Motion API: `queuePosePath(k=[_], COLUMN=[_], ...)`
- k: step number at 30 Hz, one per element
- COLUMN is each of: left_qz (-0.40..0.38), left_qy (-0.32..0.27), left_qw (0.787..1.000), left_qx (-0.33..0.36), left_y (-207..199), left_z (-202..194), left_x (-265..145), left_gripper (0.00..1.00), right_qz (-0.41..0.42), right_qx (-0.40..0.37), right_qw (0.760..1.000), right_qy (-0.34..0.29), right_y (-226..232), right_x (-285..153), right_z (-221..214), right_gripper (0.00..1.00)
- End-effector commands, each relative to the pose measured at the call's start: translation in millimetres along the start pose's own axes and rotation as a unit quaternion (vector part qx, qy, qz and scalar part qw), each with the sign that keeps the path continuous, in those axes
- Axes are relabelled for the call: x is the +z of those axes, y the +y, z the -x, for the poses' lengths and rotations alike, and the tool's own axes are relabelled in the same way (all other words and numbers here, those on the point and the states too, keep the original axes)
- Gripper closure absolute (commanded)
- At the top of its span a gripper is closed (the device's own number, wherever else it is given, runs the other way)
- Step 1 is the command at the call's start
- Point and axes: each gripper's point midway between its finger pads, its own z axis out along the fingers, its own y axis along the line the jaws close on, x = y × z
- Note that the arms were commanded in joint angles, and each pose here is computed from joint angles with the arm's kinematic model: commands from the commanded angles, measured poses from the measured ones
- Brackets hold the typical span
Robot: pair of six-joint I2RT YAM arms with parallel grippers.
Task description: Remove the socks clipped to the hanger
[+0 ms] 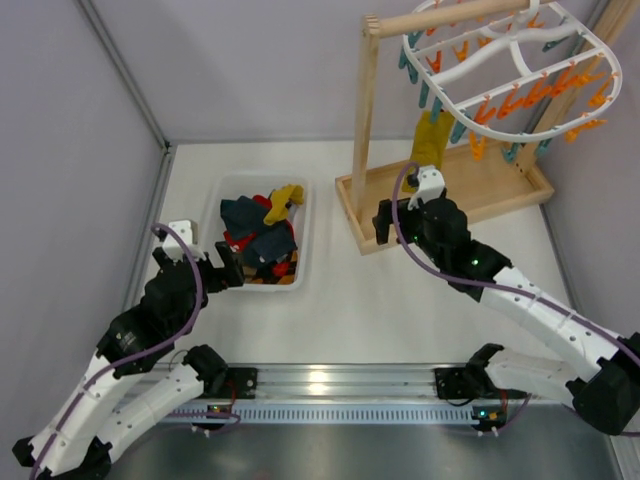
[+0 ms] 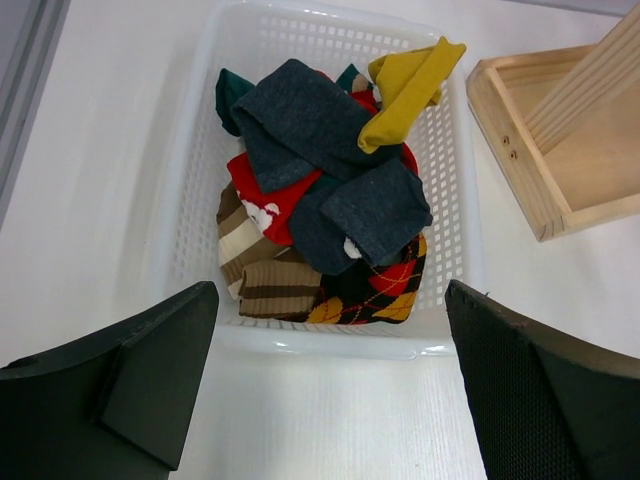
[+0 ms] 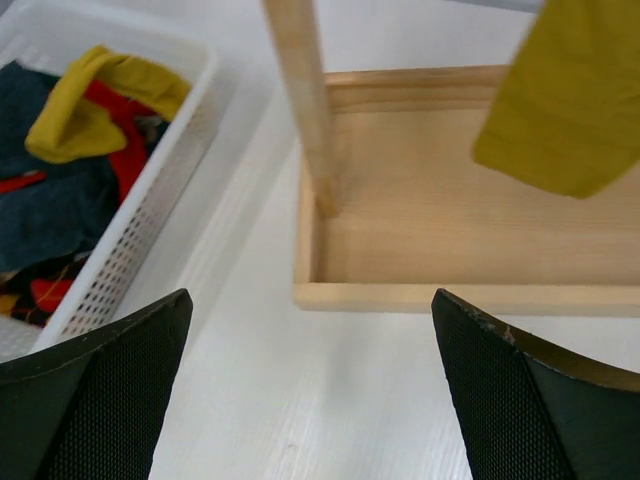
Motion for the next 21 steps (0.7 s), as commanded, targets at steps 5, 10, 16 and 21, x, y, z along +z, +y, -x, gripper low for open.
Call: queuePosePath(k=[5,10,16,21], left_qz=[-0.012,-0.018,-0.018,-0.02], left_qy=[0.0,0.005,0.014,0.016], left_qw=[1.0,1.0,1.0,0.999], left_qx=[0.007,0.011,0.018,0.019], left_y=[-9,-13,-16,-16], left_z=[2,1,-2,-3], left_x=[7,9,13,13], left_gripper=[0.01,0.01,0.01,0.01], right_qz=[-0.138,-0.176,-0.205,-0.23], right_qx=[0.08,0.06,0.043,0.043], right_qw=[0.983,0.974,0.968,0.958], right_qy=[-0.089,-0.131,-0.137,-0.165], right_y=[-92,-111,-124,-136], right_x=[20,47,99,111], right_z=[32,57,69,64], right_gripper=[0.01,0.01,0.03,0.25])
